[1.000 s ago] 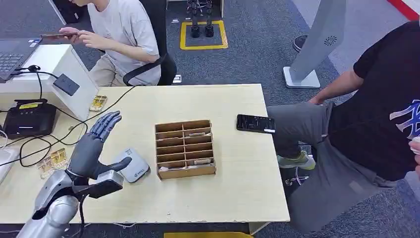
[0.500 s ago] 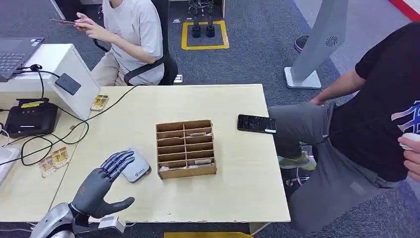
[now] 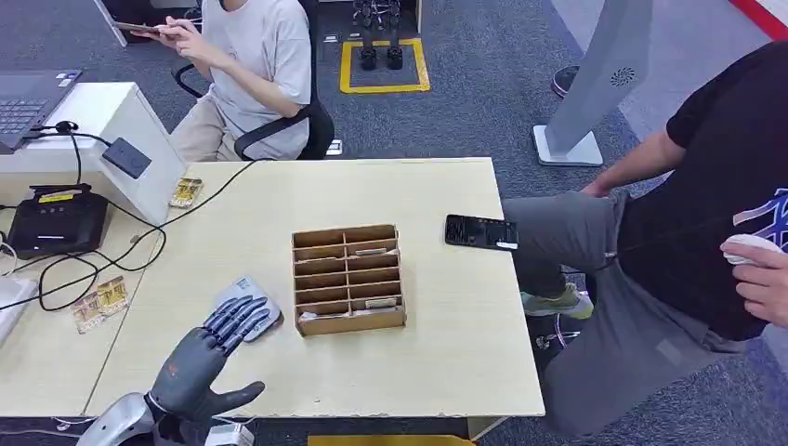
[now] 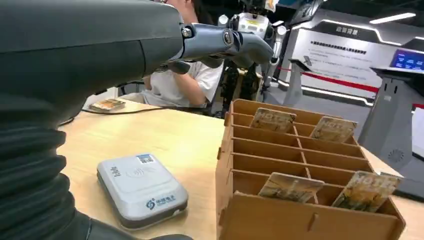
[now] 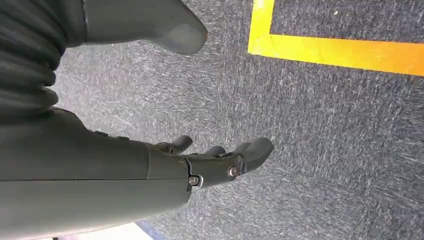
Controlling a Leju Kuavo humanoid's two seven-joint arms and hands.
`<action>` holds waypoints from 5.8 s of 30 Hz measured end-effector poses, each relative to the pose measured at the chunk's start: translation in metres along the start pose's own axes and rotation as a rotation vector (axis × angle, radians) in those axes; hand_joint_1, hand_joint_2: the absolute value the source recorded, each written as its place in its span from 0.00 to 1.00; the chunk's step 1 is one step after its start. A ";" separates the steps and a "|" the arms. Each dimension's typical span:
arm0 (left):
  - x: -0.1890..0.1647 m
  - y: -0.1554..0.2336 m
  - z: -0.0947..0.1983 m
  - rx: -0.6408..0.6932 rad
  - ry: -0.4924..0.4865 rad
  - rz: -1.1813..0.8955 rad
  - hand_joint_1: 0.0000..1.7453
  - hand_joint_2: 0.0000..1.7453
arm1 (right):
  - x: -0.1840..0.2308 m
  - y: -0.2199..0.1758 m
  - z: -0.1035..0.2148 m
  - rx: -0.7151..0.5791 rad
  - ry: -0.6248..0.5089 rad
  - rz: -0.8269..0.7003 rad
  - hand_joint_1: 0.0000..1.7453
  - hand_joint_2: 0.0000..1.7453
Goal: Pass the card to the sensor for recognition and then transmit it.
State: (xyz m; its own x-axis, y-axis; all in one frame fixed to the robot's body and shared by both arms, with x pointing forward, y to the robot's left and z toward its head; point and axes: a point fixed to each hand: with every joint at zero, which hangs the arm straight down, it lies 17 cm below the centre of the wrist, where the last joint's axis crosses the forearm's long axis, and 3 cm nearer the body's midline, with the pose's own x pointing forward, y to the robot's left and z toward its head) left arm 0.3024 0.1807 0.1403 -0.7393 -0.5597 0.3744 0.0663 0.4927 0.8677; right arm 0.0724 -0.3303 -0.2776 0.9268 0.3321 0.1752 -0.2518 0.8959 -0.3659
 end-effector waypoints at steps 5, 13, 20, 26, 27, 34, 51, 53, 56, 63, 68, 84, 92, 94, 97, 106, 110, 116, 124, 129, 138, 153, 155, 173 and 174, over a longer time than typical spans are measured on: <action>0.001 -0.008 -0.013 0.002 -0.013 -0.091 0.00 1.00 | 0.002 0.001 0.000 0.000 -0.003 0.005 0.00 1.00; 0.010 -0.023 -0.029 0.000 -0.032 -0.157 0.00 1.00 | 0.002 0.001 0.000 0.001 0.004 0.004 0.00 1.00; 0.009 -0.027 -0.043 0.029 -0.004 -0.220 0.00 1.00 | 0.001 0.002 0.000 0.001 0.014 -0.002 0.00 1.00; 0.011 -0.026 -0.057 0.065 0.017 -0.236 0.00 1.00 | 0.000 0.002 0.000 0.001 0.018 -0.010 0.00 1.00; 0.011 -0.027 -0.058 0.068 0.021 -0.235 0.00 1.00 | 0.000 0.002 0.000 0.001 0.018 -0.012 0.00 1.00; 0.001 -0.034 -0.061 0.052 0.079 -0.287 0.00 1.00 | -0.003 0.002 0.000 0.000 0.032 -0.020 0.00 1.00; -0.012 -0.047 -0.056 0.019 0.134 -0.299 0.00 1.00 | -0.005 0.002 0.001 0.000 0.042 -0.024 0.00 1.00; -0.014 -0.049 -0.055 0.012 0.140 -0.303 0.00 1.00 | -0.005 0.002 0.001 0.001 0.043 -0.024 0.00 1.00; -0.016 -0.052 -0.053 0.003 0.147 -0.305 0.00 1.00 | -0.005 0.002 0.001 0.001 0.043 -0.024 0.00 1.00; -0.020 -0.057 -0.050 -0.012 0.156 -0.305 0.00 1.00 | -0.005 0.004 0.001 0.003 0.042 -0.024 0.00 1.00; -0.021 -0.059 -0.050 -0.018 0.159 -0.303 0.00 1.00 | -0.005 0.003 0.001 0.002 0.043 -0.025 0.00 1.00; -0.006 -0.072 -0.070 -0.015 0.154 -0.281 0.00 1.00 | -0.006 0.005 0.002 0.005 0.057 -0.027 0.00 1.00; 0.003 -0.080 -0.078 -0.022 0.145 -0.255 0.00 1.00 | -0.007 0.005 0.002 0.005 0.063 -0.035 0.00 1.00; 0.004 -0.081 -0.079 -0.025 0.141 -0.253 0.00 1.00 | -0.007 0.005 0.002 0.005 0.063 -0.036 0.00 1.00; 0.003 -0.083 -0.080 -0.031 0.146 -0.252 0.00 1.00 | -0.008 0.005 0.002 0.005 0.067 -0.038 0.00 1.00; -0.003 -0.085 -0.081 -0.042 0.170 -0.245 0.00 1.00 | -0.008 0.006 0.002 0.007 0.068 -0.039 0.00 1.00; -0.006 -0.086 -0.080 -0.048 0.183 -0.246 0.00 1.00 | -0.008 0.006 0.002 0.008 0.068 -0.038 0.00 1.00; -0.010 -0.089 -0.078 -0.060 0.192 -0.248 0.00 1.00 | -0.008 0.006 0.002 0.008 0.068 -0.038 0.00 1.00; -0.016 -0.091 -0.078 -0.073 0.206 -0.271 0.00 1.00 | -0.008 0.008 0.002 0.016 0.067 -0.036 0.00 1.00; -0.017 -0.094 -0.077 -0.079 0.211 -0.273 0.00 1.00 | -0.008 0.007 0.002 0.016 0.067 -0.034 0.00 1.00; -0.018 -0.095 -0.076 -0.084 0.213 -0.273 0.00 1.00 | -0.008 0.007 0.002 0.016 0.067 -0.033 0.00 1.00; -0.022 -0.102 -0.075 -0.102 0.231 -0.269 0.00 1.00 | -0.008 0.007 0.002 0.016 0.066 -0.033 0.00 1.00; -0.022 -0.102 -0.075 -0.102 0.232 -0.269 0.00 1.00 | -0.008 0.007 0.002 0.015 0.066 -0.033 0.00 1.00; -0.024 -0.103 -0.076 -0.099 0.243 -0.255 1.00 1.00 | -0.007 0.007 0.002 0.016 0.060 -0.033 0.00 1.00; -0.024 -0.103 -0.076 -0.097 0.242 -0.253 1.00 1.00 | -0.007 0.007 0.002 0.016 0.060 -0.033 0.00 1.00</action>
State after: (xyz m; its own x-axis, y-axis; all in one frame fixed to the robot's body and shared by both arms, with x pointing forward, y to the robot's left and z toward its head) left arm 0.3646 0.0927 0.0667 -0.5609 -0.8033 0.2002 -0.0267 0.2592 0.9655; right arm 0.0640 -0.3253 -0.2796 0.9495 0.2845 0.1321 -0.2247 0.9108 -0.3464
